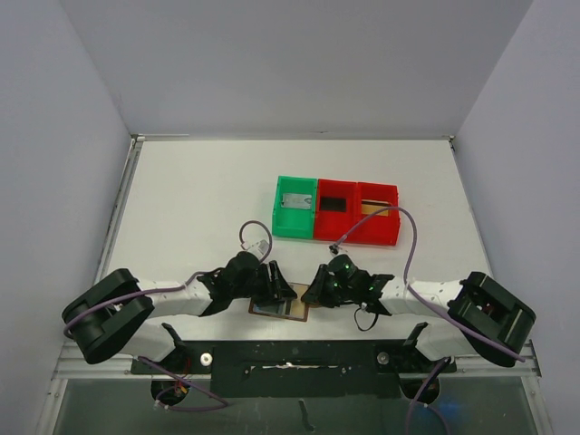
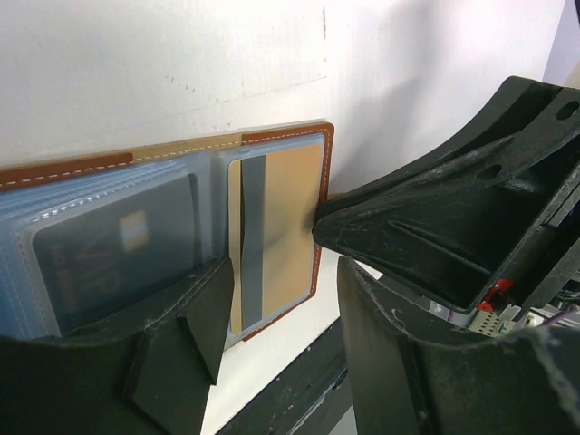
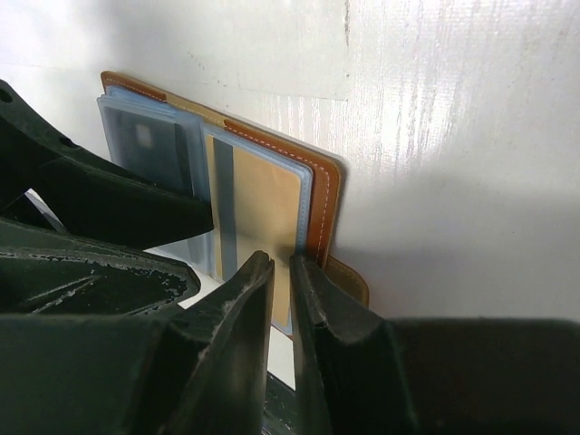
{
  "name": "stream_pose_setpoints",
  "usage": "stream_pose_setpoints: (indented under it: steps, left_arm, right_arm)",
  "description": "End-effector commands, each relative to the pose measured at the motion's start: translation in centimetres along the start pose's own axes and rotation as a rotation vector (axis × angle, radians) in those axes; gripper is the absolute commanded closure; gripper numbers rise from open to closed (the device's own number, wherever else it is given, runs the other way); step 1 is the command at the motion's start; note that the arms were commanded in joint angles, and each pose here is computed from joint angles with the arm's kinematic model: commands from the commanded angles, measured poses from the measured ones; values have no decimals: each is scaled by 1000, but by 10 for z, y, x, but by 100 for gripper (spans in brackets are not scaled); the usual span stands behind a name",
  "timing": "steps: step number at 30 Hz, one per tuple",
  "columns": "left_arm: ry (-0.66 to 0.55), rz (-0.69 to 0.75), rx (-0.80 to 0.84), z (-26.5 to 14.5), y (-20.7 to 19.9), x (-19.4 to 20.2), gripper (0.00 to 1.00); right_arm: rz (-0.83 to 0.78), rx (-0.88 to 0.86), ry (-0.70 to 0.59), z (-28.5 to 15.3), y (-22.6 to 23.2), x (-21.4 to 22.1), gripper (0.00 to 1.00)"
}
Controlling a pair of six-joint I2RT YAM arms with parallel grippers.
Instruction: Take the credit cards out of the card holder
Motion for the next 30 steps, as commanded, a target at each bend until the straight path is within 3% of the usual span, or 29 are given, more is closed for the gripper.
stream_pose_setpoints:
  steps: [1, 14, 30]
  left_arm:
    - [-9, 14, -96, -1, 15, 4, 51]
    - [-57, 102, -146, -20, -10, -14, 46]
    - [-22, 66, -203, -8, 18, 0, 47]
  right_arm:
    - [19, 12, 37, 6, -10, 7, 84]
    - [19, 67, 34, 8, -15, 6, 86]
    - [-72, -97, -47, -13, 30, -13, 81]
Point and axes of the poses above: each gripper's point midway between its finger pads, its own z axis out along the fingers, its own y axis along the line the jaws close on, x = y × z, the point moved 10 cm from there along -z, back along the fingers, and after that the axes turned 3 degrees about z, right-handed, at the moved point
